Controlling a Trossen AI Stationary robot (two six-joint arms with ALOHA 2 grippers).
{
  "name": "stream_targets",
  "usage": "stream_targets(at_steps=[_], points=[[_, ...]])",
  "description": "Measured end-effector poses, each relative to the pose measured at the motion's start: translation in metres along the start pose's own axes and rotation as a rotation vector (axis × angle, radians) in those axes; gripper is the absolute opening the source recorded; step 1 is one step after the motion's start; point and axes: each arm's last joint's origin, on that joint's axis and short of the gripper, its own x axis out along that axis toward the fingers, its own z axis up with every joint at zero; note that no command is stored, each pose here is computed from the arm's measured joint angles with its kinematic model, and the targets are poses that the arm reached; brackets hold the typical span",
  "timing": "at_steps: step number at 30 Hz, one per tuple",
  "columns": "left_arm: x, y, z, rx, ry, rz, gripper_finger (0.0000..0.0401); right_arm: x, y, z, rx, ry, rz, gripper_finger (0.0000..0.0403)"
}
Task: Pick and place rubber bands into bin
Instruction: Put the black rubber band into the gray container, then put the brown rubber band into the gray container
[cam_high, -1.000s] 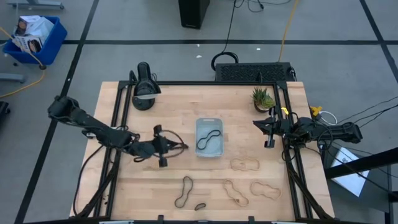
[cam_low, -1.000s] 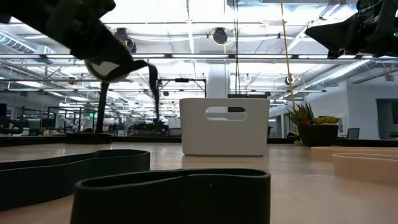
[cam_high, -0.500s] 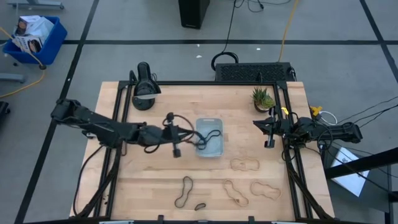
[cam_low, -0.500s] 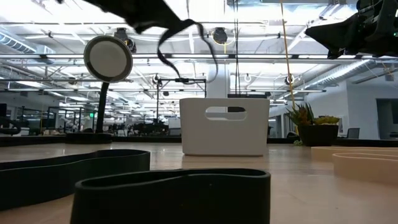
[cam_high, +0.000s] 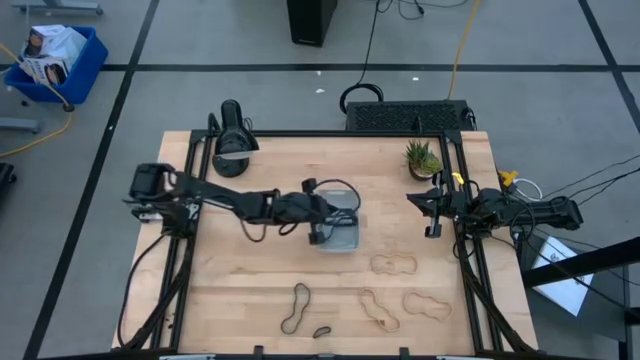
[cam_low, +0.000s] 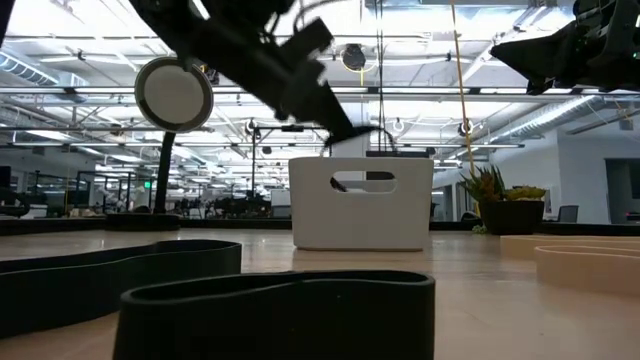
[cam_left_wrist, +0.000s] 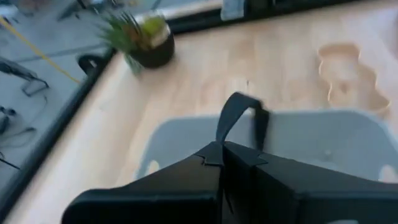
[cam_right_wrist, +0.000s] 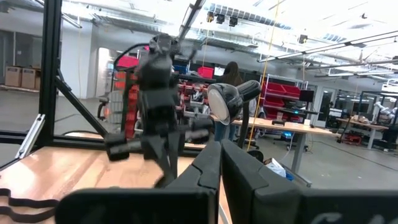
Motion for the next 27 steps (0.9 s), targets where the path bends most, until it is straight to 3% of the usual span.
stream_targets(at_steps=[9, 21, 27], points=[[0.019, -0.004, -0.013, -0.011, 0.055, -0.003, 0.0046, 0.0, 0.0, 0.0, -0.003, 0.0, 0.0, 0.0006], [0.009, -0.004, -0.003, -0.03, 0.025, -0.024, 0.0174, 0.0, 0.0, 0.0, -0.003, 0.0, -0.001, 0.0007], [-0.016, -0.007, 0.015, -0.016, -0.003, -0.016, 0.0221, 0.0, 0.0, 0.0, -0.003, 0.0, -0.001, 0.0008]])
